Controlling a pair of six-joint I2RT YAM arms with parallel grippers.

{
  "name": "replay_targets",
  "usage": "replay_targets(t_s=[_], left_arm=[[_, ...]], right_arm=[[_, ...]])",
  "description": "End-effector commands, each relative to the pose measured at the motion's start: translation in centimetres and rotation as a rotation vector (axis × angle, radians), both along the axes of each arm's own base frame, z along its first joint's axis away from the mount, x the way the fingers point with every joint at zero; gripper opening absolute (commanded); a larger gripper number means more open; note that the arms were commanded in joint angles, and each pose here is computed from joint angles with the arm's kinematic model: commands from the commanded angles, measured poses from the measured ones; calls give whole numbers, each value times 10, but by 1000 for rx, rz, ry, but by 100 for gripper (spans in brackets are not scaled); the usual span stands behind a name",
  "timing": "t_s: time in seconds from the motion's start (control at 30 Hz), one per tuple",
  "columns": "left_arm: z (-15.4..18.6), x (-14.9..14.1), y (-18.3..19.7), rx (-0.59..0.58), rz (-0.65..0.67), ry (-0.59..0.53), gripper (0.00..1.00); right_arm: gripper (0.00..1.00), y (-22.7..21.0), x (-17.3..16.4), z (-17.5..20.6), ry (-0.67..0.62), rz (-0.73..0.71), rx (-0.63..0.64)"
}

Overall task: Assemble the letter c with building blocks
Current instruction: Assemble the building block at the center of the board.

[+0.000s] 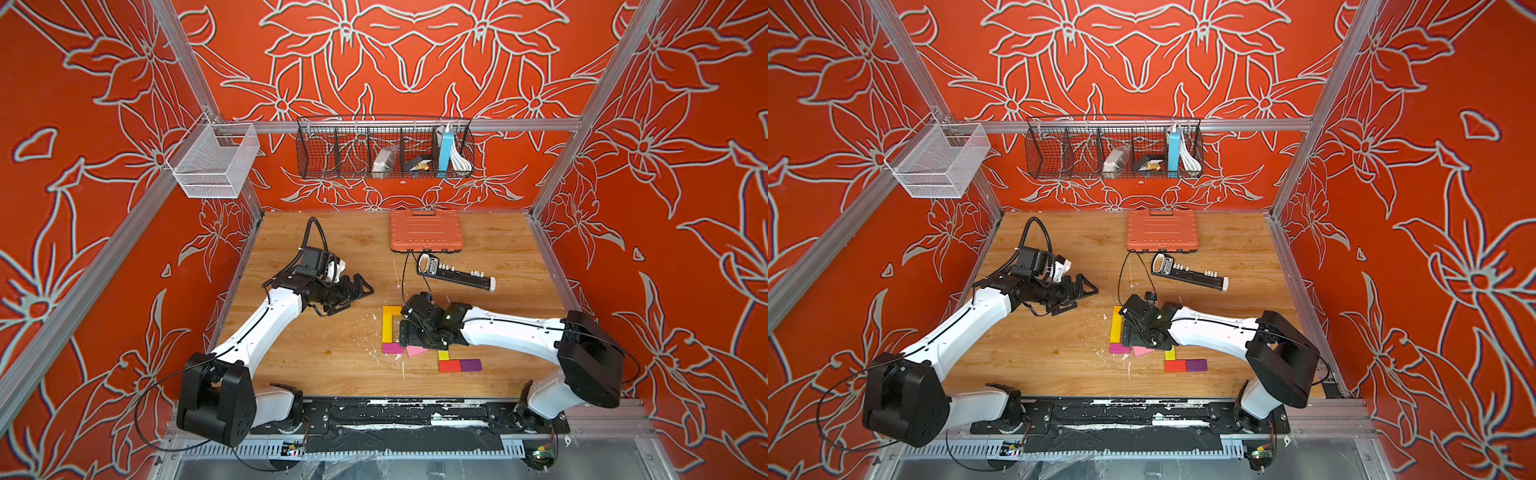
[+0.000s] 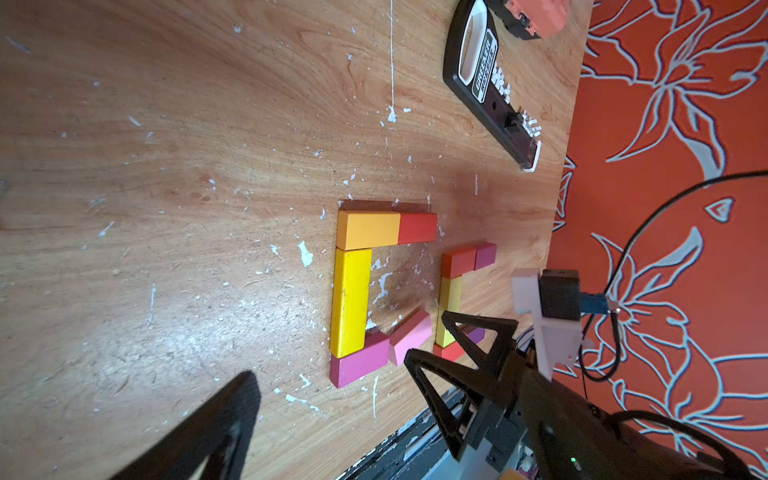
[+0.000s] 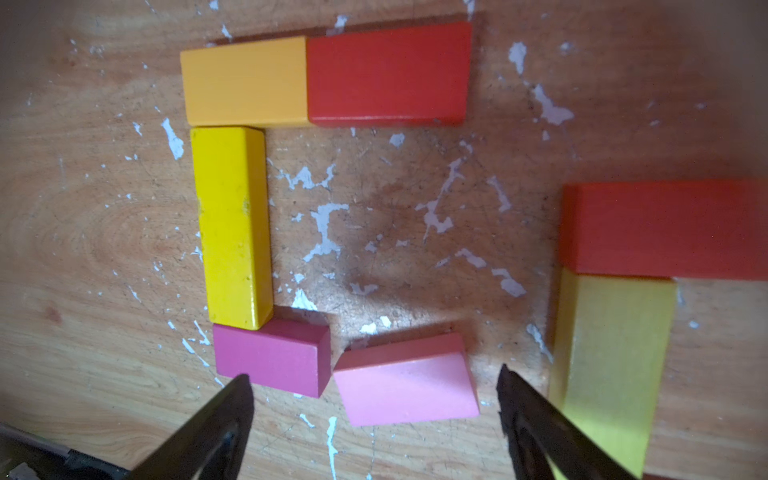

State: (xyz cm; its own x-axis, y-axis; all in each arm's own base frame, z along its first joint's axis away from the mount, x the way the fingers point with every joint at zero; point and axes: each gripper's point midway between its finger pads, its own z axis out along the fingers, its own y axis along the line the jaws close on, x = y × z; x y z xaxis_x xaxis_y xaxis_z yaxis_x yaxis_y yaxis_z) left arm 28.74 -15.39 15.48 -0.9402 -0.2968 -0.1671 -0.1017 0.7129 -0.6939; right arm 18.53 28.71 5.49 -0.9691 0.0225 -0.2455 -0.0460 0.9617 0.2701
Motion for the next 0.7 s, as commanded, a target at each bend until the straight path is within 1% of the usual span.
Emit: replay_targets(t_s=[0.0, 0.33, 0.67], left_arm=[[-1, -1, 0, -9, -2, 8, 98], [-3, -1, 0, -6, -2, 13, 98], [-1, -1, 0, -8, -1, 8, 98]], right_arm=[[94, -4, -3, -11, 19, 13, -21], [93, -5, -7, -19, 43, 11, -22], [93, -1, -9, -19, 55, 17, -2]])
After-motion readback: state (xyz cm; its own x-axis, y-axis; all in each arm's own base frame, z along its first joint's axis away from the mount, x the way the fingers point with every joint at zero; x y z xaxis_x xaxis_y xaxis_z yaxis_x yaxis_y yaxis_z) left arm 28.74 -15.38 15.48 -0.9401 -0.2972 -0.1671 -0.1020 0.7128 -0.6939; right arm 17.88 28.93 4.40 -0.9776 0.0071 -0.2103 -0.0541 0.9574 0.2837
